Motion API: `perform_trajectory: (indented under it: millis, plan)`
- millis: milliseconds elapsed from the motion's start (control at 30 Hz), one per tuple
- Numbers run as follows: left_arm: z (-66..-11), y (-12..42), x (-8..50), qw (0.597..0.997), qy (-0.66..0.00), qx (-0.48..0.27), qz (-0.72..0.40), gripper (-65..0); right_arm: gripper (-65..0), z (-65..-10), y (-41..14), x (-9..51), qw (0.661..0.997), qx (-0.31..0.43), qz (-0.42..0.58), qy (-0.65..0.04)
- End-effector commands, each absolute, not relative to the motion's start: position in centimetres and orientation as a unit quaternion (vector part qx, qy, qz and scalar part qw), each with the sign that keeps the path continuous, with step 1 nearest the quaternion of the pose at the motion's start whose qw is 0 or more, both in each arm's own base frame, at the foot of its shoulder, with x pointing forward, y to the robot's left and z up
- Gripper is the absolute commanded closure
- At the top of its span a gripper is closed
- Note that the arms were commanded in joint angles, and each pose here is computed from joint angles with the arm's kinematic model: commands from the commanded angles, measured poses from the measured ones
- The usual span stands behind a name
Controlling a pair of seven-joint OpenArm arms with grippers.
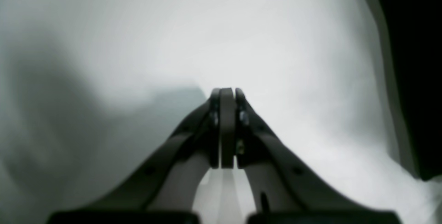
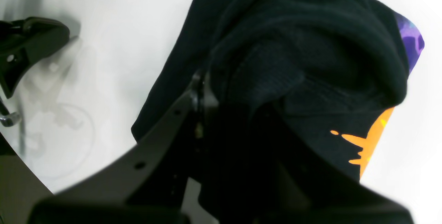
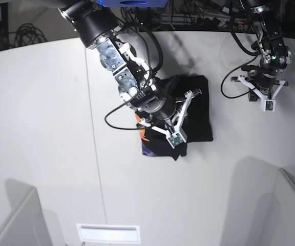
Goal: Fold the T-shirt properly
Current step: 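Fold the held end with the right gripper over toward the left gripper, then lay the folded end down with the right gripper and flatten it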
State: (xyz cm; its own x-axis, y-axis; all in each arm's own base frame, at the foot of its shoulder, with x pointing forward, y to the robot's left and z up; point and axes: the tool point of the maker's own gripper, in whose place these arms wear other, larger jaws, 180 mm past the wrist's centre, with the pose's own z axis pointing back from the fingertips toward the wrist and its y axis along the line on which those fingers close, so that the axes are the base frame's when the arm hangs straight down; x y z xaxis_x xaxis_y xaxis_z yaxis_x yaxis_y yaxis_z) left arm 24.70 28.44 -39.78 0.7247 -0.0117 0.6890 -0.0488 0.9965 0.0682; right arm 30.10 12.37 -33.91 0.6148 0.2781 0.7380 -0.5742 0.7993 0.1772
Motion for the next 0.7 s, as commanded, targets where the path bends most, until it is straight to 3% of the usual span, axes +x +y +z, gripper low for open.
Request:
perform_trajectory:
  millis: [0,233,400,533,667]
  plan:
    - [-38.4,28.7,25.6,0.918,-0.393,0.045,0.003,0.0,0.0,-32.2,13.3,30.9,0.862,0.218,0.239,-0.389]
    - [-38.5,28.7,25.5,0.919,-0.392,0.045,0.004,0.0,0.0,-34.0,13.2,30.7,0.874,0.211,0.241,-0.366]
    - [-38.5,28.8,25.5,0.919,-0.391,0.046,0.003,0.0,0.0,-34.0,14.7,30.0,0.874,0.272,0.223,-0.335]
    - [-38.7,28.8,25.2,0.92,-0.388,0.048,0.003,0.0,-17.6,-34.1,15.3,30.0,0.873,0.292,0.217,-0.323]
    - [-39.0,28.8,24.5,0.923,-0.381,0.047,0.002,0.0,-29.0,-33.5,15.4,30.7,0.865,0.297,0.21,-0.345]
